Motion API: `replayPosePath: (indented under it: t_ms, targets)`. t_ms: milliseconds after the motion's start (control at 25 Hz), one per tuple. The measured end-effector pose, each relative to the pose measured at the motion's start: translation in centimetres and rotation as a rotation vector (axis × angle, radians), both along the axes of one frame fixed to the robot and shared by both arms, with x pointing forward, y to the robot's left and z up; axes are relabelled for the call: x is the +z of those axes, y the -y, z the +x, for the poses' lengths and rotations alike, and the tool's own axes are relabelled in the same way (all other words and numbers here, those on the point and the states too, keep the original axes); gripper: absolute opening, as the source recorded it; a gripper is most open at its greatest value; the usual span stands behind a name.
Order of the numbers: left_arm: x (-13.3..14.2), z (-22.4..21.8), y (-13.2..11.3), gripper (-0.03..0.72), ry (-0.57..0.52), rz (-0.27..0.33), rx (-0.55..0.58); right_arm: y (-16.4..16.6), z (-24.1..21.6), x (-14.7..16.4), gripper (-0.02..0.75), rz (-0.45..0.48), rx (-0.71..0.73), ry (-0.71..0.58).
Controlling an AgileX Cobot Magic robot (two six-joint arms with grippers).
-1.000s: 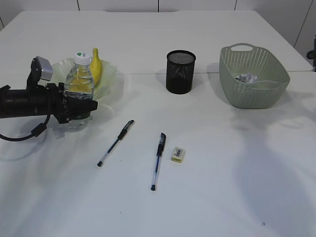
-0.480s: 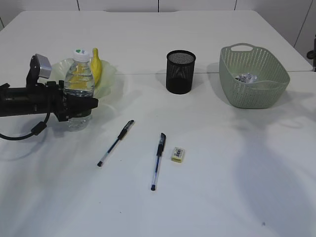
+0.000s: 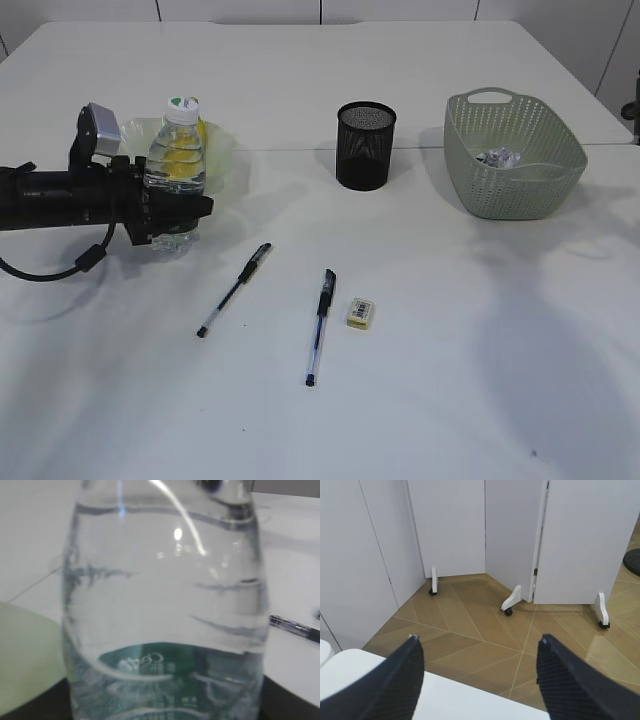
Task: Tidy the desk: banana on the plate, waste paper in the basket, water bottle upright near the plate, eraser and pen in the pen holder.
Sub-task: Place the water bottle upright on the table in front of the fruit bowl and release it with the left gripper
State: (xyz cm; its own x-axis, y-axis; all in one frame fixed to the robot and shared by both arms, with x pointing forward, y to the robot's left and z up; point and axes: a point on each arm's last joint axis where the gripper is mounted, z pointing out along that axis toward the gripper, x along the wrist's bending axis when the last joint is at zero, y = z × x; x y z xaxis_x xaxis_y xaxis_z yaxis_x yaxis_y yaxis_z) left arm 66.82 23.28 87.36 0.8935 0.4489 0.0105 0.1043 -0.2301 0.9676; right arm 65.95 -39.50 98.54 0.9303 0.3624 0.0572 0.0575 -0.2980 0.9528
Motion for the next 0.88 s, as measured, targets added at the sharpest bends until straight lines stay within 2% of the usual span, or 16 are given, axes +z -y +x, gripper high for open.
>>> replayPosePath:
  t_ms: [560, 880]
  targets:
    - [0.58, 0.5, 0.01, 0.396, 0.032, 0.0, -0.006, 0.0, 0.0, 0.0, 0.528, 0.0, 0.0, 0.0]
    - [-0.22, 0.69, 0.01, 0.395, 0.021, 0.001, -0.009, 0.0, 0.0, 0.0, 0.528, 0.0, 0.0, 0.0]
